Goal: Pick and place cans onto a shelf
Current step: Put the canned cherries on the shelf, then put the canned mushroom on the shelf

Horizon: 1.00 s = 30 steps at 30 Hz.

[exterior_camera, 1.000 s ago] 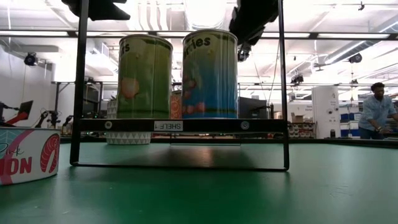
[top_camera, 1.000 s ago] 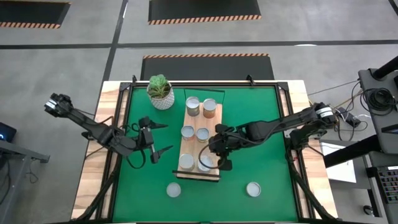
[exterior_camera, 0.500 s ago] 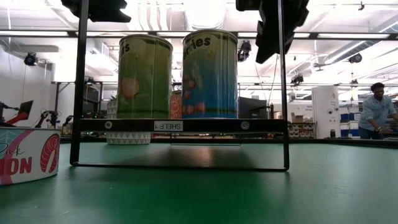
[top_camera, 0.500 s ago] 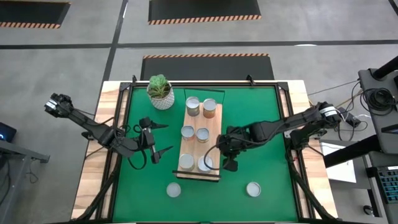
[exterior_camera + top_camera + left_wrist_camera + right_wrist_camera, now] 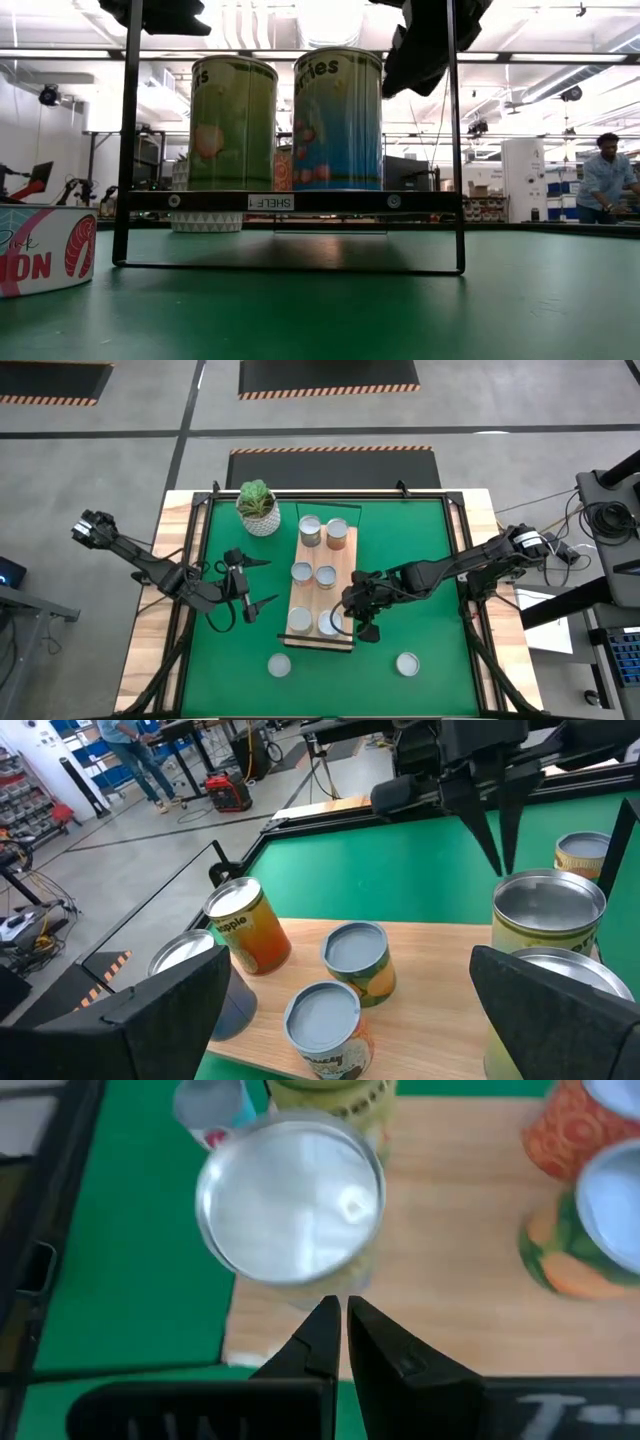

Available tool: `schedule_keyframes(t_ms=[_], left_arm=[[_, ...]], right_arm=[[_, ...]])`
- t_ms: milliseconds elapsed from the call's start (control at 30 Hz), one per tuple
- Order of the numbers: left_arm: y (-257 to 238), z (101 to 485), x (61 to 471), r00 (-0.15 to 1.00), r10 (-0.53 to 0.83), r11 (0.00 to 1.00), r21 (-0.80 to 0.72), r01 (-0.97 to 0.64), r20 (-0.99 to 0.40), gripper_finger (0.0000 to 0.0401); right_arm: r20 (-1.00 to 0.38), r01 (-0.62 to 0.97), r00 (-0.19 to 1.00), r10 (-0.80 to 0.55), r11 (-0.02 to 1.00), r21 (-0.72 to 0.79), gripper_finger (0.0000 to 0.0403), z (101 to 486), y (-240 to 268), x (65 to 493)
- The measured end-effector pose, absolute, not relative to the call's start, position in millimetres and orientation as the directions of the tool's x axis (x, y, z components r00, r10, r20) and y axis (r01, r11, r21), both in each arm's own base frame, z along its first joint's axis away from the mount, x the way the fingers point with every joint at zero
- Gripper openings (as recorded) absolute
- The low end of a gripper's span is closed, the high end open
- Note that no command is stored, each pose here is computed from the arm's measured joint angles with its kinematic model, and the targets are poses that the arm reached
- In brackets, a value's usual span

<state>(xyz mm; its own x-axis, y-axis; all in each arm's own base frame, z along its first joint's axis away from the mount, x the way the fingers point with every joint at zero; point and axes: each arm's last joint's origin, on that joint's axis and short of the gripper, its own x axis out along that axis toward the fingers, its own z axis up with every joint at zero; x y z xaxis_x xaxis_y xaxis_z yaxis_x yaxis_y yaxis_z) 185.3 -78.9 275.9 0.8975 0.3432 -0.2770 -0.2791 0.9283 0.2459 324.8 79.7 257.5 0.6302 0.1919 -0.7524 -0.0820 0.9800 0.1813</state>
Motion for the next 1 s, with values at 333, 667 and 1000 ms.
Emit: schedule_keyframes(t_ms=[333, 667, 1000], left_arm=[[-78.9, 275.9, 185.3, 0.898, 0.343, 0.925, 0.267, -0.272, -0.277, 0.0393], [-78.9, 275.9, 185.3, 0.898, 0.343, 0.925, 0.267, -0.272, -0.277, 0.0393], [-78.9, 275.8, 185.3, 0.898, 0.343, 0.926, 0.261, -0.274, -0.277, 0.0393]], right_arm=[[-0.727, -0.120, 0.642, 0.243, 0.969, 0.218, 0.0013, 253.7, 81.4, 325.9], [-0.695, -0.136, 0.676, 0.244, 0.969, 0.207, 0.0013, 254.9, 81.8, 328.8], [-0.787, -0.066, 0.584, 0.196, 0.979, 0.195, 0.0013, 284.0, 80.1, 319.6]])
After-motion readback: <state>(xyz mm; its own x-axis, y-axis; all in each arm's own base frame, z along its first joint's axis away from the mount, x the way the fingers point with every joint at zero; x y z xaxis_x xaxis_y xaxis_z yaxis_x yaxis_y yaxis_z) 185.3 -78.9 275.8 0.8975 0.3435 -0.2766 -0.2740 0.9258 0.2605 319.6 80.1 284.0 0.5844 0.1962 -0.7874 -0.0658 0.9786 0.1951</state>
